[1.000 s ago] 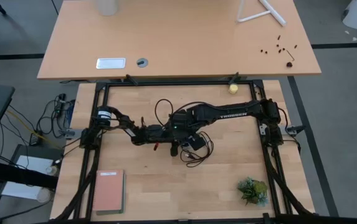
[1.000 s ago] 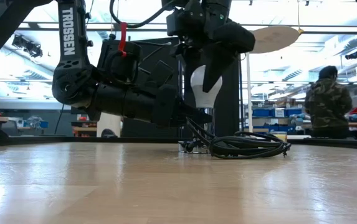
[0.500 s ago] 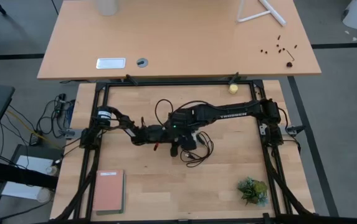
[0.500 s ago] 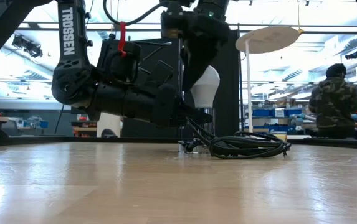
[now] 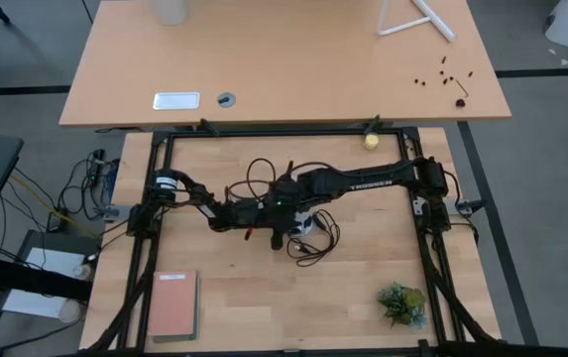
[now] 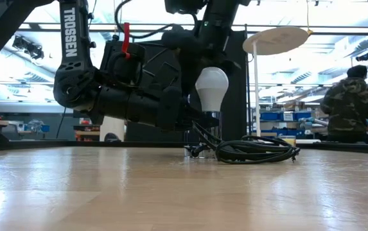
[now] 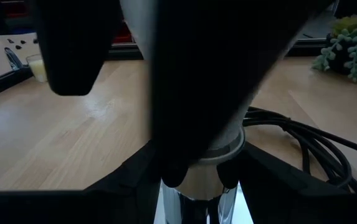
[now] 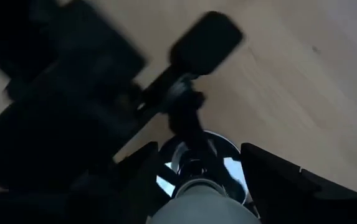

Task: Screw lightbulb
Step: Insert the white lightbulb into the silver lamp

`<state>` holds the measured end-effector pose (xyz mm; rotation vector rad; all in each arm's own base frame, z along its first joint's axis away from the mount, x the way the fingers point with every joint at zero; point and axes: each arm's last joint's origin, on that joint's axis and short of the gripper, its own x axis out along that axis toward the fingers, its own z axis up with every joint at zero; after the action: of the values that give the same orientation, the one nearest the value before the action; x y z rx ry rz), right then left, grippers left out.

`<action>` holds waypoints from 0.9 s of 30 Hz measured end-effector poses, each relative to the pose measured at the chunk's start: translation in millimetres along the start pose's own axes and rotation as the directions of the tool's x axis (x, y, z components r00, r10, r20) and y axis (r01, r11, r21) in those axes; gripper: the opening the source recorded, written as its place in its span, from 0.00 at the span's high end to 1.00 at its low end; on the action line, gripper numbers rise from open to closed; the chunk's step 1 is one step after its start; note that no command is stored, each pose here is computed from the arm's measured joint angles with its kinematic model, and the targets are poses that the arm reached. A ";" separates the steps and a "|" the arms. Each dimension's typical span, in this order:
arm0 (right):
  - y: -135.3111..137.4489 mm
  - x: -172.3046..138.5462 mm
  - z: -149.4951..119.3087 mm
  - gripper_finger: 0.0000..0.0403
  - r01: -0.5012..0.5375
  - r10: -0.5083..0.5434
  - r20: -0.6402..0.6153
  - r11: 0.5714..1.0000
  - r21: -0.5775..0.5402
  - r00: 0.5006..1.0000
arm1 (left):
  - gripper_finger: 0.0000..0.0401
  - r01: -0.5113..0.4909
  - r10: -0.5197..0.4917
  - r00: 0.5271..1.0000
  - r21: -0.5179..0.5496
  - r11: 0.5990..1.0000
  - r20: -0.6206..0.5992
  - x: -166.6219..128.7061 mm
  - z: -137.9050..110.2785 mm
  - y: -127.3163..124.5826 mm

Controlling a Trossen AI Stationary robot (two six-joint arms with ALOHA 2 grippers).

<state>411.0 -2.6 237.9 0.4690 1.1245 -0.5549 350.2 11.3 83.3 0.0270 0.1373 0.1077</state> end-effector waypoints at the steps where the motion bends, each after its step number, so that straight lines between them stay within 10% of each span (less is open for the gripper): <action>1: -0.5 0.5 -0.1 0.42 0.014 -0.014 0.006 0.999 0.049 1.000 | 0.53 0.000 0.000 1.000 -0.001 1.000 0.000 0.0 0.0 0.0; 9: -8.2 4.7 3.1 0.42 0.052 -0.056 0.004 0.955 0.291 0.998 | 0.53 -0.001 0.001 1.000 -0.003 1.000 0.001 0.1 0.1 0.3; 27: -16.8 -48.2 43.5 0.21 -0.106 0.105 0.037 0.994 0.019 0.994 | 0.53 -0.003 0.003 1.000 -0.004 1.000 -0.011 0.1 -0.8 0.8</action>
<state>415.5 -33.5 297.3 0.5310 1.0538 -0.4814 350.1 12.1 82.5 0.0227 0.1482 0.1114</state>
